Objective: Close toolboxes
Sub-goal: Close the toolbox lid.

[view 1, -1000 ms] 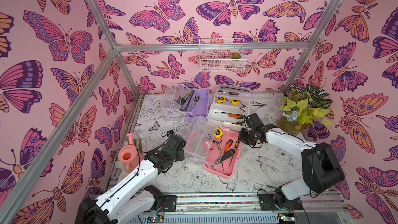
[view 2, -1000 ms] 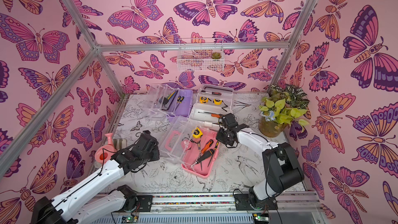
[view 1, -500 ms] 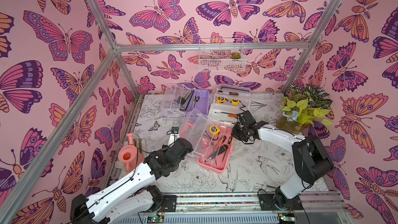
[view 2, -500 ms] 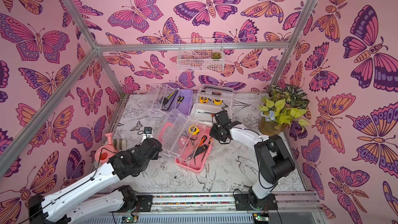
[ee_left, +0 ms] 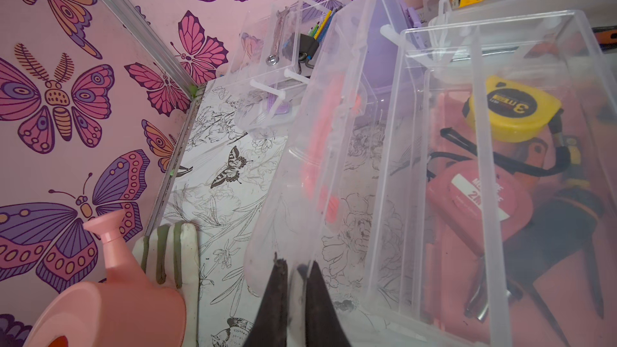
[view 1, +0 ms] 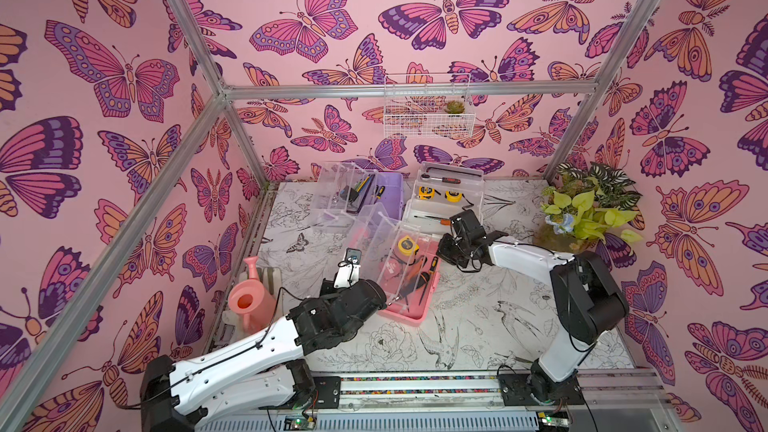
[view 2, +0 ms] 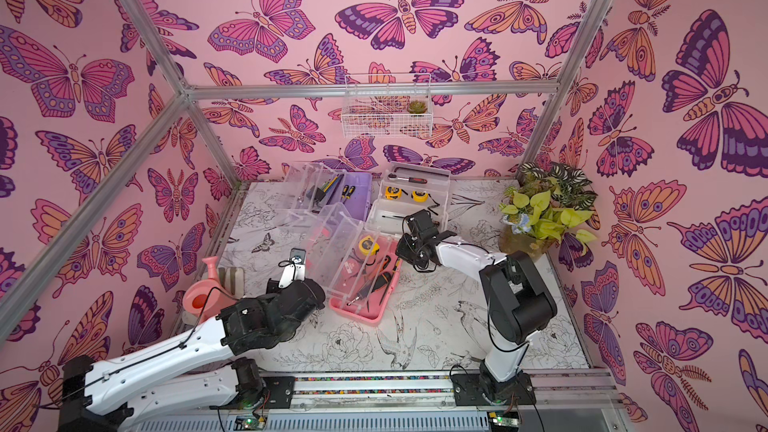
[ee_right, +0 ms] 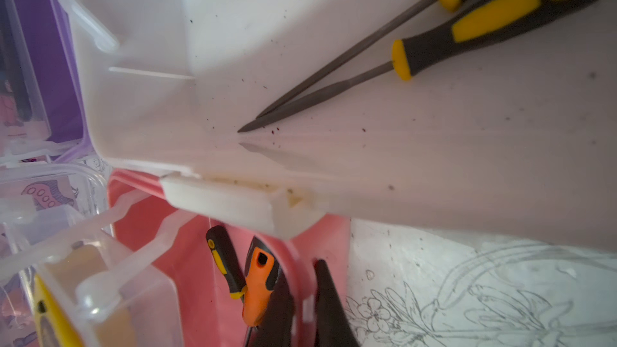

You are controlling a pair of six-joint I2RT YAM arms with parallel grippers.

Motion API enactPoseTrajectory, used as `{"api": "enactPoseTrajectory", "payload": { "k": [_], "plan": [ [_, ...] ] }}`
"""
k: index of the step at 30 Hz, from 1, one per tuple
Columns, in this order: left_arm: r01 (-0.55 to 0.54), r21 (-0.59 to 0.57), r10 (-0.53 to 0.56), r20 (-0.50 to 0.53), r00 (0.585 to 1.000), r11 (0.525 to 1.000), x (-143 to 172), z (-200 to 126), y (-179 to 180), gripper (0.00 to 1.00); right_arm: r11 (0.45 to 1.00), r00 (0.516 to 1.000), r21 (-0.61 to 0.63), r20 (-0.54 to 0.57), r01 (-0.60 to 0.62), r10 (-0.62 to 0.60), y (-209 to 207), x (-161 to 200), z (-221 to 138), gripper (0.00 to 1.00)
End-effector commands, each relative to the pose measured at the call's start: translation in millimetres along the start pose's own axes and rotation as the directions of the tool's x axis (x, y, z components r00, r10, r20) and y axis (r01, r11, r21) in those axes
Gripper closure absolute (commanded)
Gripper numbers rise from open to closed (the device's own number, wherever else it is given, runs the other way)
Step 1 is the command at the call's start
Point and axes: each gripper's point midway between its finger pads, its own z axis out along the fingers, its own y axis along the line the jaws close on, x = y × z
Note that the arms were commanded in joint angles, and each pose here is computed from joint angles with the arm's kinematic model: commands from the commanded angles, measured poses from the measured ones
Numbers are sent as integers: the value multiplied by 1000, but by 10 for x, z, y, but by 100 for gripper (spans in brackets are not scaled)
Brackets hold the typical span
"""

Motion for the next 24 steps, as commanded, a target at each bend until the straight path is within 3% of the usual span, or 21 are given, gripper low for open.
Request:
{"api": "enactPoseTrajectory", "payload": {
  "k": [1, 19, 24],
  "plan": [
    [-20, 223, 32, -50, 998, 975, 174, -70, -482, 100, 965, 995, -261, -90, 21, -46, 678, 202, 81, 100],
    [-98, 275, 104, -5, 995, 956, 126, -231, -814, 100, 909, 986, -415, -134, 35, -99, 1070, 334, 291, 100],
    [-88, 289, 95, -9, 995, 953, 92, -247, -901, 100, 905, 986, -424, -134, 37, -103, 1112, 338, 331, 95]
  ]
}}
